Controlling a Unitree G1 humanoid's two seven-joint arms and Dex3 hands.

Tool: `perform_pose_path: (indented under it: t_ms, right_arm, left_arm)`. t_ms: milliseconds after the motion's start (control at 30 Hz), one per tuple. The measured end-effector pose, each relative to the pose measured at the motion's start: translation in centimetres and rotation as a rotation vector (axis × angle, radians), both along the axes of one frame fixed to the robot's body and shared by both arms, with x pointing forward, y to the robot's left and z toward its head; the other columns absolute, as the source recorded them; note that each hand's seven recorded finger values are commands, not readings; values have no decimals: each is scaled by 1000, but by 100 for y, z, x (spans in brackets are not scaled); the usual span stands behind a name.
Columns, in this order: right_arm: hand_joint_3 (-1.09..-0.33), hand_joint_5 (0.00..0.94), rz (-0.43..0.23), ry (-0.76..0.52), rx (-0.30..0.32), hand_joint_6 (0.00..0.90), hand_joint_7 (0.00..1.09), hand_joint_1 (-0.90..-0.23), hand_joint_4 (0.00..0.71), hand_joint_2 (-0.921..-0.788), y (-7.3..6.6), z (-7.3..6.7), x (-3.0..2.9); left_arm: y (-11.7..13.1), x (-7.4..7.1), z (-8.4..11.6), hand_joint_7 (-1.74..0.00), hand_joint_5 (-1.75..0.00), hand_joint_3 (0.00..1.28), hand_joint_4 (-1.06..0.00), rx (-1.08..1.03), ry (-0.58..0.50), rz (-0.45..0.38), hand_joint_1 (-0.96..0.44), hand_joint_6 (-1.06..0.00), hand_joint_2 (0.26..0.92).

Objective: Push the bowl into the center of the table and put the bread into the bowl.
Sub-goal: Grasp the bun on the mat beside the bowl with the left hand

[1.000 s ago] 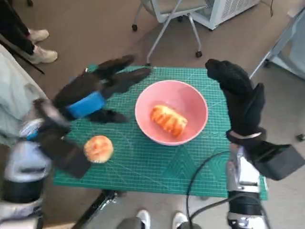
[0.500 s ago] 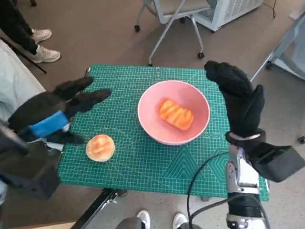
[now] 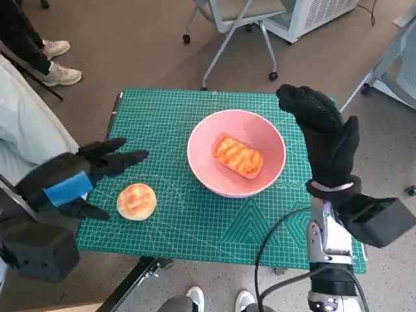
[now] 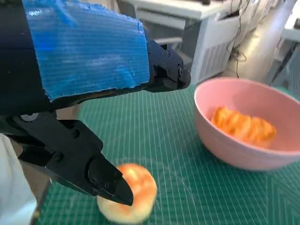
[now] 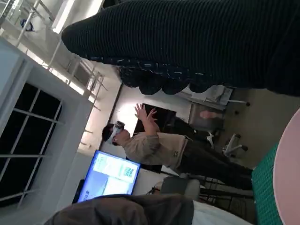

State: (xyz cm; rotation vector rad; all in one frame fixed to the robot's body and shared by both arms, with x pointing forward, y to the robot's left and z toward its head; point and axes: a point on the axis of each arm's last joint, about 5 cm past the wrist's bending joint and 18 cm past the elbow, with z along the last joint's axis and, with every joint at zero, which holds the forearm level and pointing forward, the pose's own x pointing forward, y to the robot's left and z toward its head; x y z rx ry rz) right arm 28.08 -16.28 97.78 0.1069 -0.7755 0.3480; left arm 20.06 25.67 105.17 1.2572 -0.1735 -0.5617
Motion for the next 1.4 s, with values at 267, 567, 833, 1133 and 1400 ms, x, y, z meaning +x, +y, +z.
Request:
perform_pose_path:
  t_ms: [267, 567, 833, 1133, 1400]
  right_arm:
    - [-772, 1, 7, 0, -4, 81, 583, -669, 227, -921, -3, -1, 1]
    - [-772, 1, 10, 5, -4, 78, 585, -667, 227, -921, -7, -3, 2]
    - [-771, 1, 7, 9, -3, 78, 585, -665, 228, -921, -19, -10, -4]
    - [-770, 1, 7, 11, -4, 79, 583, -664, 229, -921, -24, -14, -16]
    - [-769, 1, 8, 12, -4, 79, 582, -672, 228, -921, -21, -15, -16]
  left_arm:
    - [-51, 14, -116, -4, -8, 19, -134, -7, 48, 8, 154, -271, 705]
    - [-113, 56, -280, -13, -14, 16, -181, -29, 71, 16, 162, -304, 708]
    - [-140, 108, -493, -11, -17, 14, -220, -20, 128, 46, 143, -319, 710]
    - [-162, 151, -684, -21, -19, 31, -324, 25, 199, 105, 179, -389, 755]
    - [-219, 190, -769, -66, -30, 42, -519, 55, 227, 152, 180, -614, 811]
